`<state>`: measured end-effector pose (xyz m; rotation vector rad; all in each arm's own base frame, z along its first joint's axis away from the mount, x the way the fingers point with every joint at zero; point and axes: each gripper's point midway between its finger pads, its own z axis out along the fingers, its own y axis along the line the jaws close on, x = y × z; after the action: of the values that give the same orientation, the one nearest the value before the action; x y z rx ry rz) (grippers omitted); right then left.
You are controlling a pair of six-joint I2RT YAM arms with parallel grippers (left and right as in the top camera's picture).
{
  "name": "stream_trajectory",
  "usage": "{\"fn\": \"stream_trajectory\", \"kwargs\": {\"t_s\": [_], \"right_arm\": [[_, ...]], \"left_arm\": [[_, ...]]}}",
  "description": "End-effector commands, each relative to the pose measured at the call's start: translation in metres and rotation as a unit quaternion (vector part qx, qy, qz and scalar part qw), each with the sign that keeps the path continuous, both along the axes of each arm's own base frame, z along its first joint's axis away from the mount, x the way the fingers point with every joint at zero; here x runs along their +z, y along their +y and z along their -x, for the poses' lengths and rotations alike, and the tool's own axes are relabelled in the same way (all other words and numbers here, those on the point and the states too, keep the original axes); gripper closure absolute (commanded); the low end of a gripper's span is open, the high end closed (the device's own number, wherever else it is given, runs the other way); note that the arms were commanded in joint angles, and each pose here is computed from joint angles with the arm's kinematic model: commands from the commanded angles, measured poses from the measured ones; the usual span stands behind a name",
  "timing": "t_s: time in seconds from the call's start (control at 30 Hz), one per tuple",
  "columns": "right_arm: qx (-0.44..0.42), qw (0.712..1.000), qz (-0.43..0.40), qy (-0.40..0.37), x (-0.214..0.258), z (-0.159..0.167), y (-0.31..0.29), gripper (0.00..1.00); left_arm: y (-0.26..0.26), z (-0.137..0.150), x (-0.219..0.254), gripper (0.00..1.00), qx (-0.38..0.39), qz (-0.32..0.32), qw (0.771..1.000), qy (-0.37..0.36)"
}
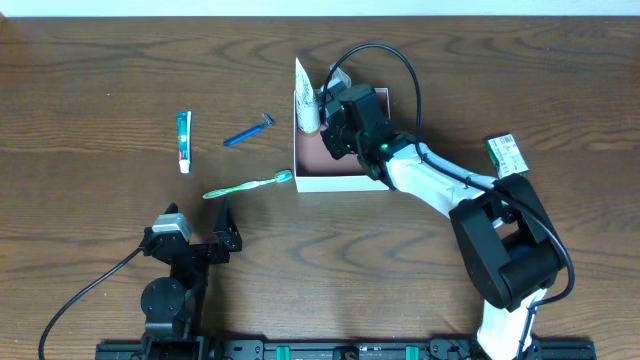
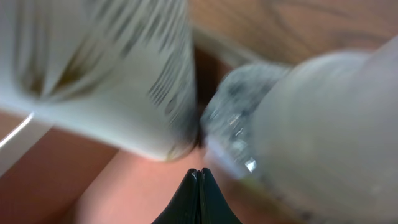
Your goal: Pack container
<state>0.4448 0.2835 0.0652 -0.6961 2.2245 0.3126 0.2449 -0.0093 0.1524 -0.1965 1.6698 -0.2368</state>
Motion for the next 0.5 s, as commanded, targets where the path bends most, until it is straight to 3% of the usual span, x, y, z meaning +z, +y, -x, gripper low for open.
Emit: {"fn": "stream_trajectory", "kwargs": {"t_s": [0.0,0.2,0.47], "right_arm": [[0.002,1.000,-0.018,-0.020,0.042,0.010,0.007,0.99],[-0.002,0.999,-0.033,-0.025,0.106,0.041,-0.004,0.96],[-0.105,0.994,-0.023,-0.013,0.159,0.074,-0.072,0.63]], "left_arm": [[0.000,0.001,-0.015,0.02,-0.002,-0.001,1.000,0.023],[0.000,0.001,-0.015,0.02,-0.002,-0.001,1.000,0.023],[0.000,0.001,-0.015,0.02,-0.002,-0.001,1.000,0.023]]}}
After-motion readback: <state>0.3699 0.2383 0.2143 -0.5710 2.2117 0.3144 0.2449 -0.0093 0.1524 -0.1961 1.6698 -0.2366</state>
